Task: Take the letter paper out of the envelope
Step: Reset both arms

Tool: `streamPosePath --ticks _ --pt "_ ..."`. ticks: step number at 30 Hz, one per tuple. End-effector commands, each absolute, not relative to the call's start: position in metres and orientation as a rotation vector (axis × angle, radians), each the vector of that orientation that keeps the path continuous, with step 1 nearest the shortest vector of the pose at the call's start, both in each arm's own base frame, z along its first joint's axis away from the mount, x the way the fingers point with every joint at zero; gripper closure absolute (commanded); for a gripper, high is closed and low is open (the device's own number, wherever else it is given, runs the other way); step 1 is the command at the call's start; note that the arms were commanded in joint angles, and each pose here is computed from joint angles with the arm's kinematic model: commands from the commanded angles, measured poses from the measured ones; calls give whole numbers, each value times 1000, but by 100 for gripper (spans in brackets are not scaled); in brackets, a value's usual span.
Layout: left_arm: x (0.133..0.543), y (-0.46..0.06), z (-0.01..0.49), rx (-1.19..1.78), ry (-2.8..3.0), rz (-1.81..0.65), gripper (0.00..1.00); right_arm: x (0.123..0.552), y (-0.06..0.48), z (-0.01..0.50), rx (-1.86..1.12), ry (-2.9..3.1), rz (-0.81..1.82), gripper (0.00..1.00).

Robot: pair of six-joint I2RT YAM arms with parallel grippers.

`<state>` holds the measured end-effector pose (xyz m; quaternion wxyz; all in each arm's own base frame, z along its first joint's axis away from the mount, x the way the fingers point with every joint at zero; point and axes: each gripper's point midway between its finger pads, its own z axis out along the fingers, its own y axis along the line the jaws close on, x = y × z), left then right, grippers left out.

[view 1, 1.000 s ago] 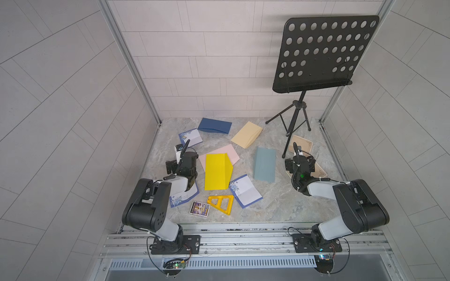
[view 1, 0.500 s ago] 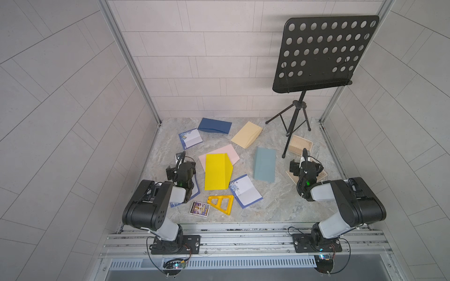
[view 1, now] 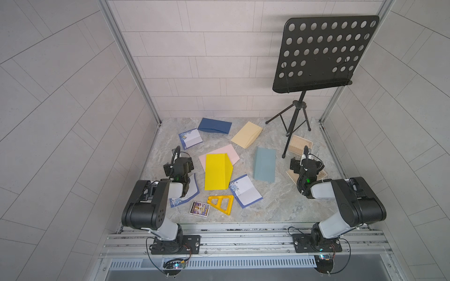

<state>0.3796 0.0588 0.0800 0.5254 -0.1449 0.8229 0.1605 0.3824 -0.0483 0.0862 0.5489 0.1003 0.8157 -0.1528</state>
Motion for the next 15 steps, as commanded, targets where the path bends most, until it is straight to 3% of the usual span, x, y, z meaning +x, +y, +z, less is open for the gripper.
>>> streamPosePath --ticks 1,15 --pt "382 55 90 -335 1942 371 0 383 -51 93 255 1911 -361 0" --pt "382 55 91 -333 1938 376 0 383 -51 93 255 1910 -362 0"
